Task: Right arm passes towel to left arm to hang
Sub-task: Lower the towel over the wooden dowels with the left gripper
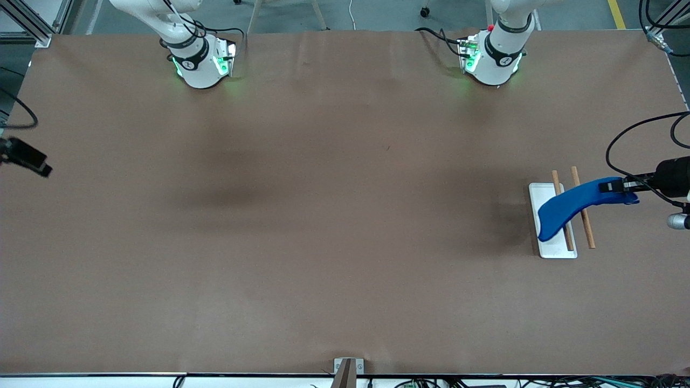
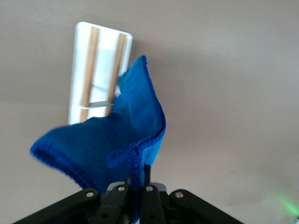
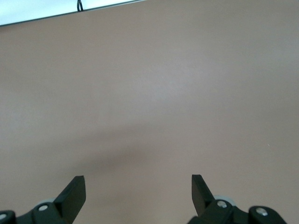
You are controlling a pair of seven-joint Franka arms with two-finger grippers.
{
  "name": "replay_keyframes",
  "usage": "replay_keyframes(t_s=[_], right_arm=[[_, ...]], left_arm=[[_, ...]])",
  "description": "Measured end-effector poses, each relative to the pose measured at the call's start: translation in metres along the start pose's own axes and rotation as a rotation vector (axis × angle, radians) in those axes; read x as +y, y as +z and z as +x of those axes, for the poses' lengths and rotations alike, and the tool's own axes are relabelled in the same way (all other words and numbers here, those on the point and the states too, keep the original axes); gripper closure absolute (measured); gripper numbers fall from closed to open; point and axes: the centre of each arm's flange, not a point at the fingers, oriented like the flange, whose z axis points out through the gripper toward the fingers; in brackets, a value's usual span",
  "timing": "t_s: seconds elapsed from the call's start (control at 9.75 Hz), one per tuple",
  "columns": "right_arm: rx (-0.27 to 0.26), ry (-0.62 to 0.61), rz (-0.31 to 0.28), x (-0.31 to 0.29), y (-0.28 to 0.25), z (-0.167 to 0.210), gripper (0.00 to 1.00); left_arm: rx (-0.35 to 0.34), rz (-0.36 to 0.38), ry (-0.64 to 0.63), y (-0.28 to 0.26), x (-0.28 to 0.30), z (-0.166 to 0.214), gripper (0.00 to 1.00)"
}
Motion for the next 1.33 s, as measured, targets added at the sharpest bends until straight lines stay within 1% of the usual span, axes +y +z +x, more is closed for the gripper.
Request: replay_keyframes(t_s=[0.1,0.21,0.31,0.51,0.62,0.92,1.13,1.33], right_arm=[[-0.022,0.014,0.0,0.011,-0.013,-0.015,0.0],[-0.045,0.026,0.0,0.022,-0.018,-0.023,0.0],[-0.054,0.029,0.0,0.027,-0.015,-0.024,0.0],[-0.056,0.023,0.003,0.024,-0.009,-0.02,0.0],[-0.058,0.018,0.004,0.022,-0.007,-0.02,0.0],[-0.049,0.012,0.006,0.019,-0.007,-0.018,0.0],[-0.037,0.015,0.032,0.018,-0.007,-0.016,0.0],[-0.03,0.017,0.049,0.017,-0.008,-0.015,0.0]], left_arm=[[0.014,0.017,-0.039,-0.003,-0.011,0.001,0.96],[0.024,0.015,-0.09,-0.005,-0.022,0.001,0.96],[0.036,0.004,-0.141,-0.008,-0.036,0.002,0.96],[0.062,-0.044,-0.219,-0.012,-0.077,0.002,0.96],[0.066,-0.057,-0.24,-0.008,-0.091,0.005,0.96],[0.105,-0.061,-0.263,0.017,-0.115,0.028,0.96],[0.106,-0.065,-0.28,0.035,-0.129,0.038,0.96],[0.108,-0.069,-0.296,0.05,-0.144,0.047,0.93]])
